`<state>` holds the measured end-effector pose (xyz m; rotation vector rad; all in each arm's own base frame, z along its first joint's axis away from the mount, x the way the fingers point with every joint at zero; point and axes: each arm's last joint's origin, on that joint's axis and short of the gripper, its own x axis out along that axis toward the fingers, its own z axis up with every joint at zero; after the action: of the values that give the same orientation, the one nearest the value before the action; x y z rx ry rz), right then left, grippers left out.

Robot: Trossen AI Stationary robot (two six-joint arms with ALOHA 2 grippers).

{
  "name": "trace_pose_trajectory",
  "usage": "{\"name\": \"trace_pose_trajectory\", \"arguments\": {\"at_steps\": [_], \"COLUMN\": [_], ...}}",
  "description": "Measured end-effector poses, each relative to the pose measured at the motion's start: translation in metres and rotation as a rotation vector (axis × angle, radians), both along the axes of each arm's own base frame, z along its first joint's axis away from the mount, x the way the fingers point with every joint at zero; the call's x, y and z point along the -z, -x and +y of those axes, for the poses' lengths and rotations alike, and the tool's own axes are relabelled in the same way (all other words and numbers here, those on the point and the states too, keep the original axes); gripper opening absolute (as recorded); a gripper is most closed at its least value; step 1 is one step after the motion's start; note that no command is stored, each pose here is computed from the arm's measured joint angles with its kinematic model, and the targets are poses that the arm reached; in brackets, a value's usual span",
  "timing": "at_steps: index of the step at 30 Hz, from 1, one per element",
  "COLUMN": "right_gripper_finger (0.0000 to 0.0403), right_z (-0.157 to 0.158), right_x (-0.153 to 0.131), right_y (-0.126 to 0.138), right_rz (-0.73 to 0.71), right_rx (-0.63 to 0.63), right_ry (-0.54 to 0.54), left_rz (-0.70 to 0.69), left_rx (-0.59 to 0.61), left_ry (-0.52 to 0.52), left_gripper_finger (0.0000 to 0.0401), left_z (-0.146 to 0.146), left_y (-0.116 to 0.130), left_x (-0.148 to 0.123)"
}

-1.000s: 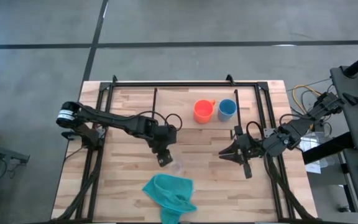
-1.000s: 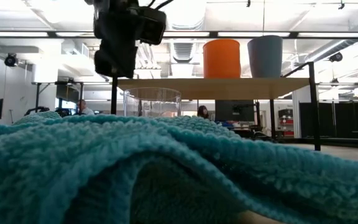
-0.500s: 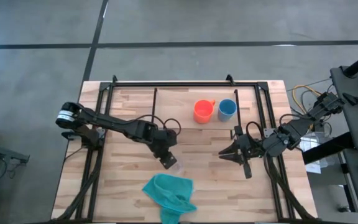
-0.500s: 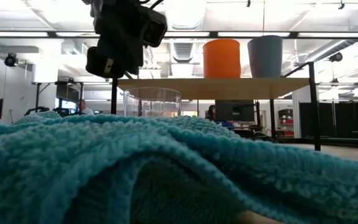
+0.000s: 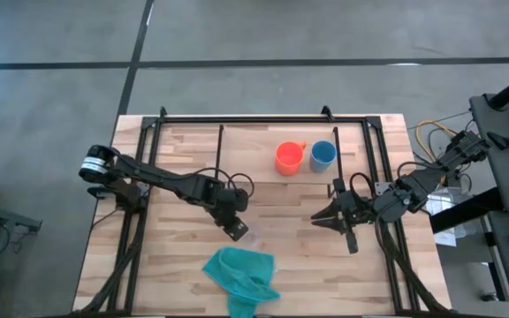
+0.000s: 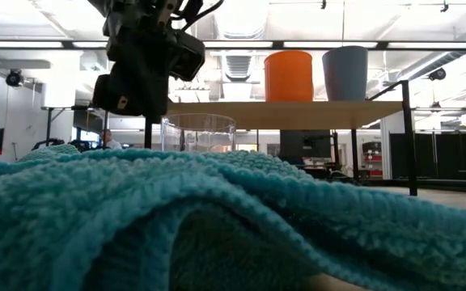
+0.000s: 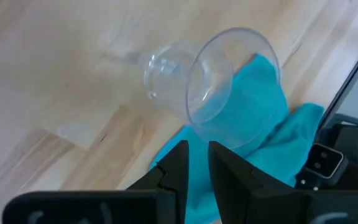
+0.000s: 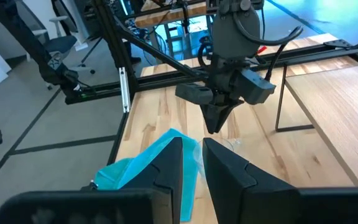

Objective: Stack small to large cups/mugs on shelf
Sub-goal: Put the transparent mug on the shelf

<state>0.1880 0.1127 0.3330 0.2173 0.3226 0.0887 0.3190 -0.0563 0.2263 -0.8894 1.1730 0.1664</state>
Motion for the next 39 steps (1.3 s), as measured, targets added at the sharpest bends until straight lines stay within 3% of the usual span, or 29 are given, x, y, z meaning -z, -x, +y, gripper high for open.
{"name": "trace_pose_trajectory", "arguments": {"at_steps": [16,27,34,39], "right_gripper_finger": [0.0059,0.0059,0.0059,0.0059], "right_z": [0.0,0.0,0.0,0.0], "right_x": [0.0,0.0,0.0,0.001], "right_y": [0.0,0.0,0.0,0.0], "right_rz": [0.001,0.001,0.002,0.007], "right_rx": [0.0,0.002,0.002,0.0], "right_ry": [0.001,-0.007,-0.007,0.004], "left_rz": [-0.036,0.035,-0.062,-0.12], "left_rx": [-0.036,0.008,0.088,0.098], "left_ry": [-0.01,0.027,-0.003,-0.007], "left_gripper_finger": [0.0047,0.0047,0.0004,0.0001], "left_z": [0.001,-0.005,-0.006,-0.005], "left_y": [-0.004,-0.025,-0.033,-0.032], "left_x": [-0.001,0.036,0.016,-0.006]}}
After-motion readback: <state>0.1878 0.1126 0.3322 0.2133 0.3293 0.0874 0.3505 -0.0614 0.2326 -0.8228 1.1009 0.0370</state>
